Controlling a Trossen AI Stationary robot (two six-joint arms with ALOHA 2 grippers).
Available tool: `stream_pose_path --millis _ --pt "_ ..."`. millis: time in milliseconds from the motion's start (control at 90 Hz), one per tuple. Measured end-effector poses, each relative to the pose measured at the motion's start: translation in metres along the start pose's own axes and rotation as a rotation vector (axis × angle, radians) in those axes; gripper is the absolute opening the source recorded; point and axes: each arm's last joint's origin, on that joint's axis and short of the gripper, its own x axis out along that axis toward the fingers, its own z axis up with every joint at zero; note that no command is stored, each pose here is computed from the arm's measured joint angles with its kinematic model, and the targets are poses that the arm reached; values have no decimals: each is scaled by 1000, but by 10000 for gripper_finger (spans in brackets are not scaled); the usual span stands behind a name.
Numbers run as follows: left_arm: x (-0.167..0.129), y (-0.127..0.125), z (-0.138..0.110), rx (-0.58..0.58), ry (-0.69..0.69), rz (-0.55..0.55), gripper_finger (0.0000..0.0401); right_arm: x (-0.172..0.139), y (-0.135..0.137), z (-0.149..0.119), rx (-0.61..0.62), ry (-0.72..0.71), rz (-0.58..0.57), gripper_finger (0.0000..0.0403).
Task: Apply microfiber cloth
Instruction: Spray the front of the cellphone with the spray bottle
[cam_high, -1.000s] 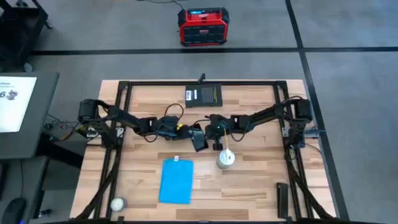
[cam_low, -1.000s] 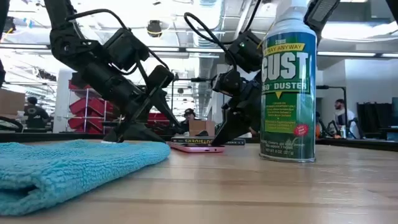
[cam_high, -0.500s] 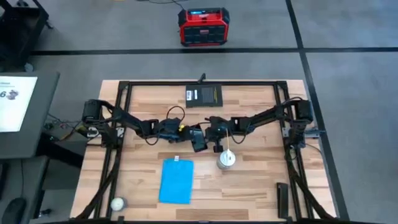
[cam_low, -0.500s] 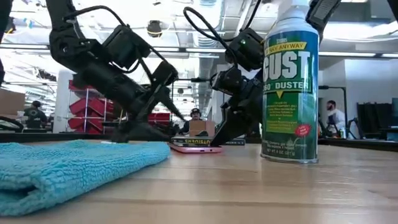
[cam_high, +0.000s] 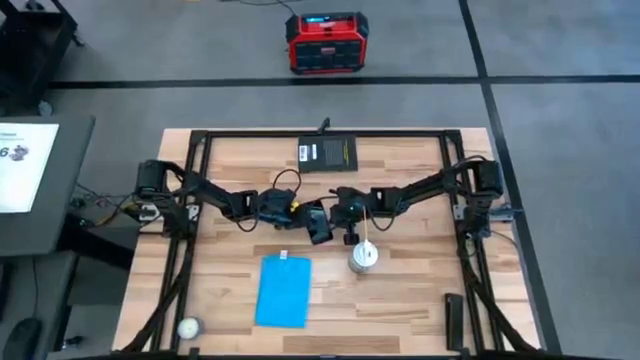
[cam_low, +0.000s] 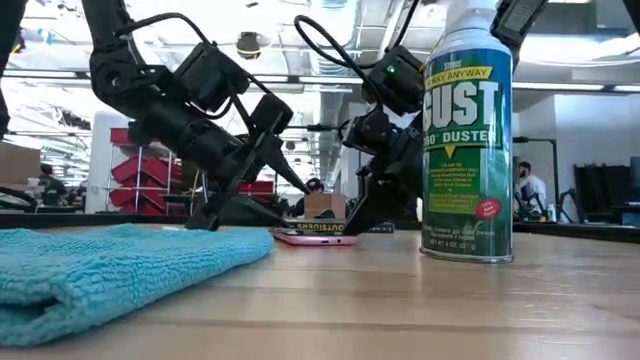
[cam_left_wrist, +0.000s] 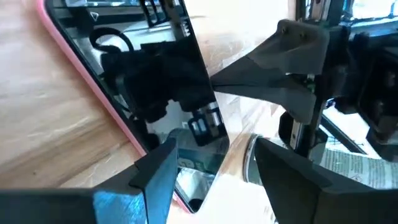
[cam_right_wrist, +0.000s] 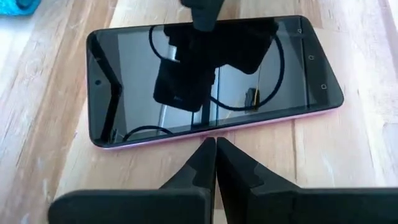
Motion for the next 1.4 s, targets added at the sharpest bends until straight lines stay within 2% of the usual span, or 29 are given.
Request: stream_pose_path --millis 56,200,278,511,922,1222,1400 --pt "-6 -5 3 31 0 15 194 0 0 0 0 0 0 0" --pt "-22 -6 9 103 -32 193 194 0 0 0 -5 -1 0 0" --pt "-28 -5 11 102 -50 228 194 0 0 0 -8 -6 -3 0" --pt "-29 -5 11 102 -54 235 194 0 -1 1 -10 -15 -6 0" --pt "-14 5 12 118 -55 254 194 0 -8 4 2 -71 -8 0" --pt "-14 6 13 130 -52 257 192 39 -14 -8 35 -52 44 0" --pt "-14 5 14 144 -57 247 192 39 -14 1 19 -61 42 0"
